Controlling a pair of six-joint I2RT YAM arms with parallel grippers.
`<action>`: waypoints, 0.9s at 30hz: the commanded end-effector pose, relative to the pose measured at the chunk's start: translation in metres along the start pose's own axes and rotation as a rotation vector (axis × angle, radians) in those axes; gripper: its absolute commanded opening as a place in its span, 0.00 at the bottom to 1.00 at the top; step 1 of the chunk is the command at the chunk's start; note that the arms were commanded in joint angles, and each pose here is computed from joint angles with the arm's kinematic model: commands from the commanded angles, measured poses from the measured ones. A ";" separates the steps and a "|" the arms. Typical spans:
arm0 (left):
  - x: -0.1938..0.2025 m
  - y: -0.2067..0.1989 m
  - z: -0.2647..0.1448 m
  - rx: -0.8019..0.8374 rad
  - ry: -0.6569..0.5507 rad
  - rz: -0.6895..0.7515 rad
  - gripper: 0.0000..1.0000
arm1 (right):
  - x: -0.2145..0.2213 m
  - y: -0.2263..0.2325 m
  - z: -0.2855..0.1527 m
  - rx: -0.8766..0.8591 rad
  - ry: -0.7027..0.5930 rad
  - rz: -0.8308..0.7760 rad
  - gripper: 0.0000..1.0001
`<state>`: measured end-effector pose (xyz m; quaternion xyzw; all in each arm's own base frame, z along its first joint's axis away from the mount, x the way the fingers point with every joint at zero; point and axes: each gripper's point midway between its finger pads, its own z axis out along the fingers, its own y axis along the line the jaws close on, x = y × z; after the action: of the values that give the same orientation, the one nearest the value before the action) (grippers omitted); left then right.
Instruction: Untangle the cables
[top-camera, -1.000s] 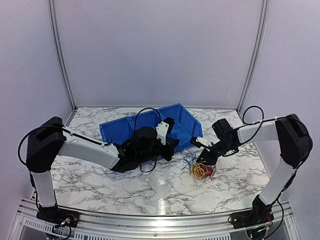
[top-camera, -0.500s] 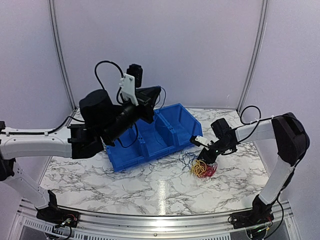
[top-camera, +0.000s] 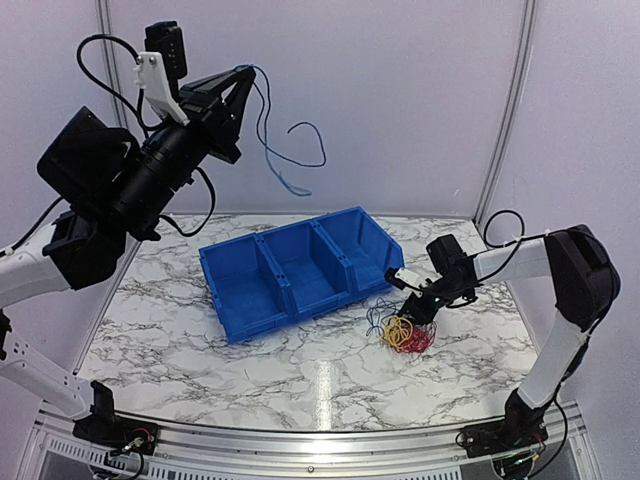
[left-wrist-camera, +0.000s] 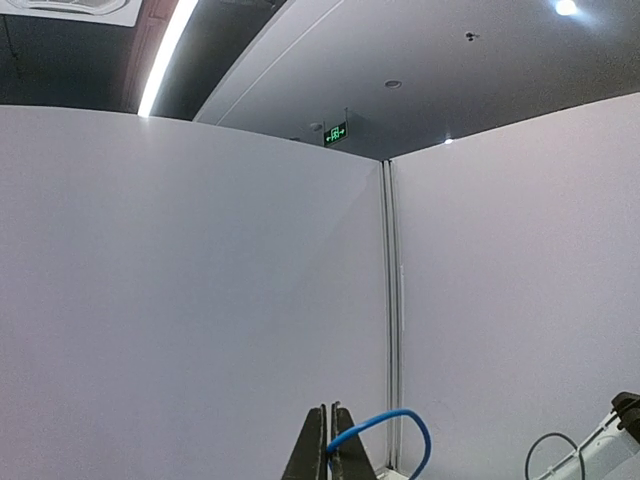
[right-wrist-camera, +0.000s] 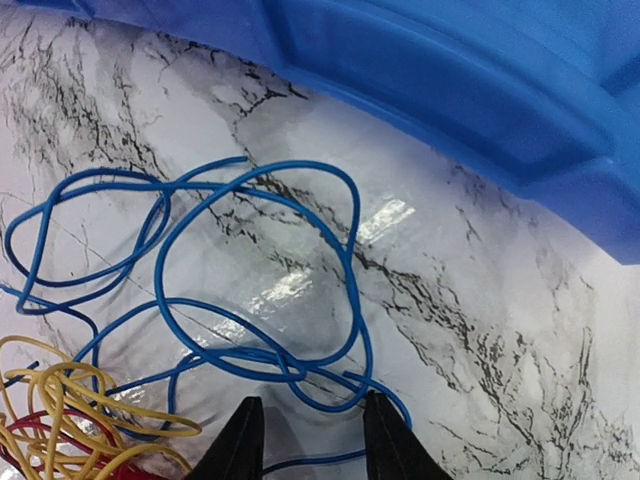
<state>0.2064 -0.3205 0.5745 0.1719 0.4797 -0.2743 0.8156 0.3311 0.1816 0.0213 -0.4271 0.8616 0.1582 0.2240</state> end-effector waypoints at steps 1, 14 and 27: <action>0.021 0.007 -0.011 -0.027 0.075 0.042 0.00 | 0.008 -0.005 -0.017 0.033 0.053 0.035 0.40; 0.145 0.006 -0.039 -0.094 0.331 0.101 0.00 | -0.079 0.053 -0.125 -0.046 -0.231 -0.182 0.52; 0.289 0.110 -0.079 -0.417 0.743 0.214 0.00 | -0.062 0.044 -0.114 0.096 -0.330 -0.255 0.54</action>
<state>0.3094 -0.3009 0.3136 0.1842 0.7217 -0.0329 0.6664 0.2789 0.1960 0.1442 -0.4844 0.7719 0.1949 0.3625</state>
